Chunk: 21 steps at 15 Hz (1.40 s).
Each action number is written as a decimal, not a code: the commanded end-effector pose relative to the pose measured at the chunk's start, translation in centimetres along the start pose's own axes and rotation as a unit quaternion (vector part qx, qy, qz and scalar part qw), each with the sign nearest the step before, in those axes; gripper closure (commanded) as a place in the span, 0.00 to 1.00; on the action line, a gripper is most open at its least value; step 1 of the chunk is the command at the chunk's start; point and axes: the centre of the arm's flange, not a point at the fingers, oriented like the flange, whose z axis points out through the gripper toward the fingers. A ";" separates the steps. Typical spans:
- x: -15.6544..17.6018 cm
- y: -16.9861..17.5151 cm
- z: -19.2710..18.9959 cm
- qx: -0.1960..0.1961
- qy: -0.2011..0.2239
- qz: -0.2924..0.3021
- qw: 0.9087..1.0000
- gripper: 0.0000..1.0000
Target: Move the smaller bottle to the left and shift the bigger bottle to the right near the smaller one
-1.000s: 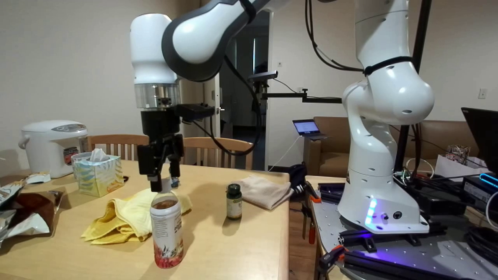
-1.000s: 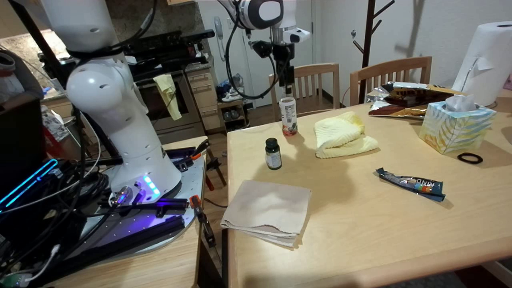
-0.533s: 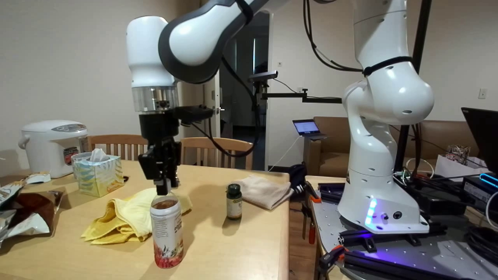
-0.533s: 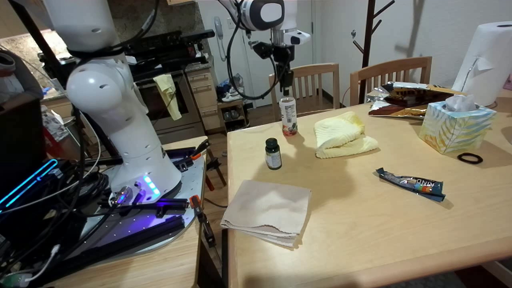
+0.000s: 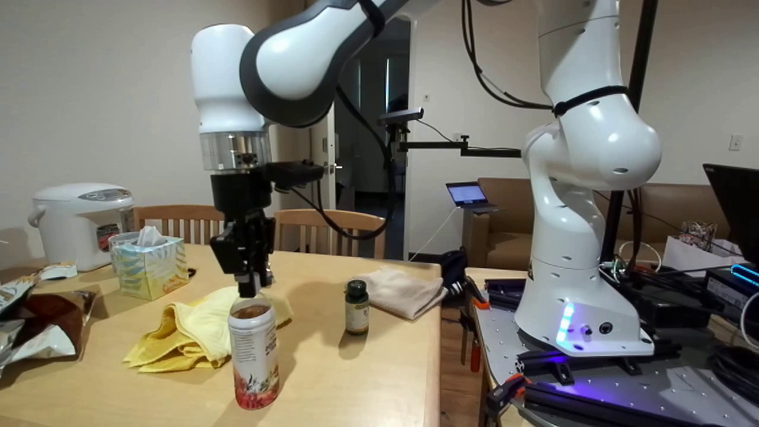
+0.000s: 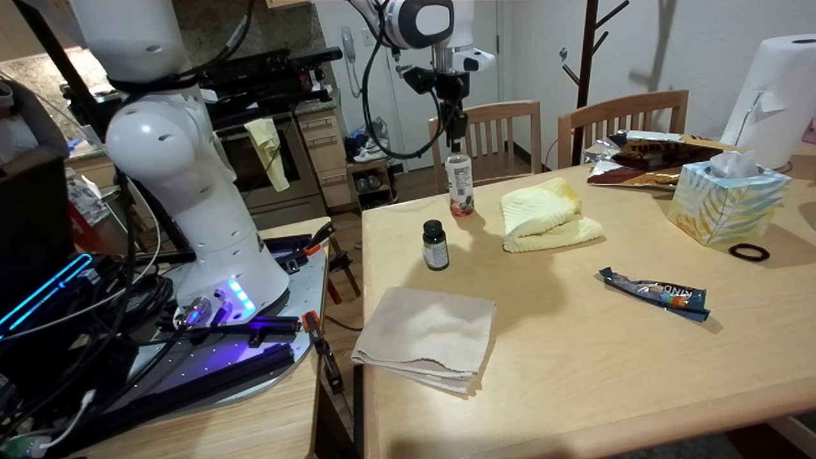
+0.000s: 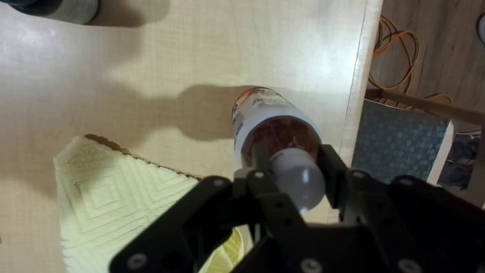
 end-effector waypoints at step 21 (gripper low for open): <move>-7.9 6.8 -1.5 0.006 0.076 0.128 0.989 0.89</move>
